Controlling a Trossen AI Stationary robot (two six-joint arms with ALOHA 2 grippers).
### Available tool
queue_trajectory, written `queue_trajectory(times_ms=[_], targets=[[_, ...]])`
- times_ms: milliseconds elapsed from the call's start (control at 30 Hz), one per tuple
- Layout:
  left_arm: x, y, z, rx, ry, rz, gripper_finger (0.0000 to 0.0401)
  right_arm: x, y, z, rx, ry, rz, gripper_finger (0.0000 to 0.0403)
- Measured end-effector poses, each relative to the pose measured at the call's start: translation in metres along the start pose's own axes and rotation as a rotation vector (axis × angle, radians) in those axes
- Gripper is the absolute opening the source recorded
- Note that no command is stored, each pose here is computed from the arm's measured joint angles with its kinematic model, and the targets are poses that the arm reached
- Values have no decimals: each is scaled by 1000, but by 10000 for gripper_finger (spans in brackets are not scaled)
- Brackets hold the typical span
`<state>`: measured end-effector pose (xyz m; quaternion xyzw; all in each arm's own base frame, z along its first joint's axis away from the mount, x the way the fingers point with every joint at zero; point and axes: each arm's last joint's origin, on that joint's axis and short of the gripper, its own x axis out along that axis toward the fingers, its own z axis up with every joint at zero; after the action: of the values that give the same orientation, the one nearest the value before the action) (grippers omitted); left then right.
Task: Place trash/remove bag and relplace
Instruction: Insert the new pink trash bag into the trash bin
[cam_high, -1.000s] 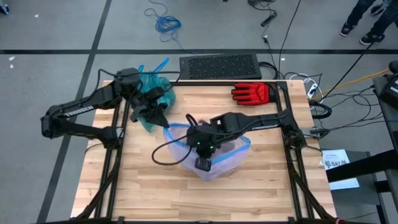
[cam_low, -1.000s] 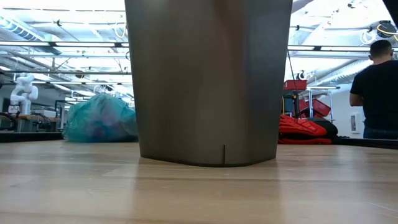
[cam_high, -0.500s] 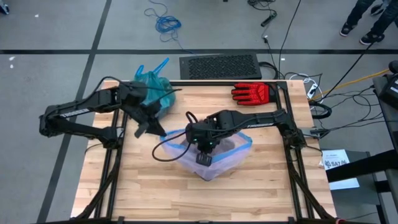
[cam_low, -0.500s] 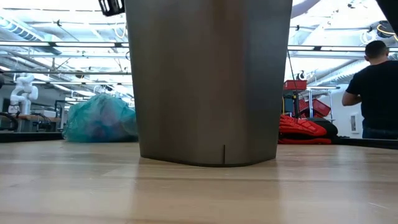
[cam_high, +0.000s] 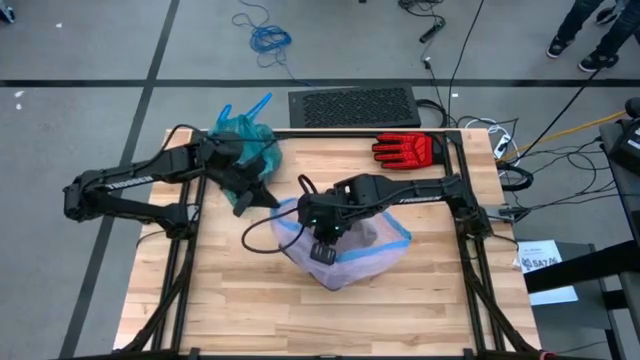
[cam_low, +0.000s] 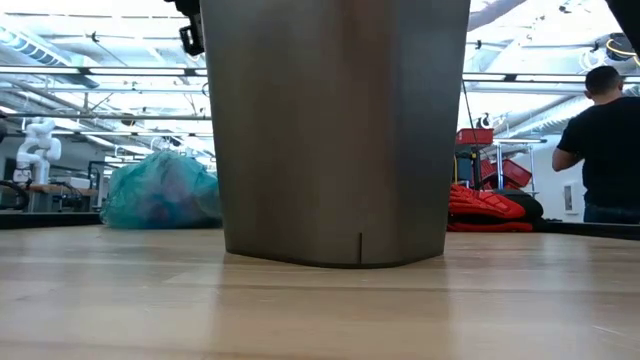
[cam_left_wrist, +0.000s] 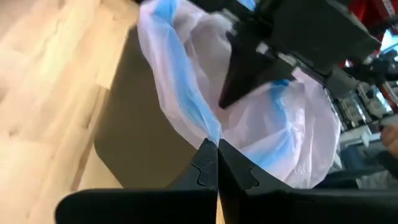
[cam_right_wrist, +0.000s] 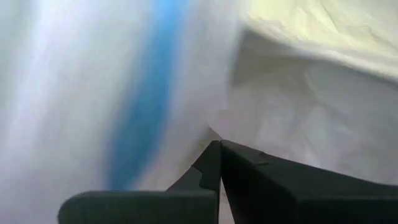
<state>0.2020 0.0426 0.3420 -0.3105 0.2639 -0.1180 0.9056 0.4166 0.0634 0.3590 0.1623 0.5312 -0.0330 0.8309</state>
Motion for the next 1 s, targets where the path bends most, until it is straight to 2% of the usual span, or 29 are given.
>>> queue_trajectory(times_ms=[200,333,533,667,833,1000], targets=[[1,10,-3,-64,46,39,0,-1,-1,0,-12,-11,-23,0],[-2,5,-9,-102,82,22,0,-1,-1,0,-11,-10,-24,0],[-14,-1,-18,-100,83,76,0,-2,0,0,-19,-2,2,0],[-12,3,-21,-97,93,100,0,0,2,-3,-88,27,23,0],[-12,3,-20,-94,90,96,0,-1,1,-5,-180,8,-80,0],[-12,2,-20,-93,90,88,0,-10,-10,0,-224,-85,-298,0]])
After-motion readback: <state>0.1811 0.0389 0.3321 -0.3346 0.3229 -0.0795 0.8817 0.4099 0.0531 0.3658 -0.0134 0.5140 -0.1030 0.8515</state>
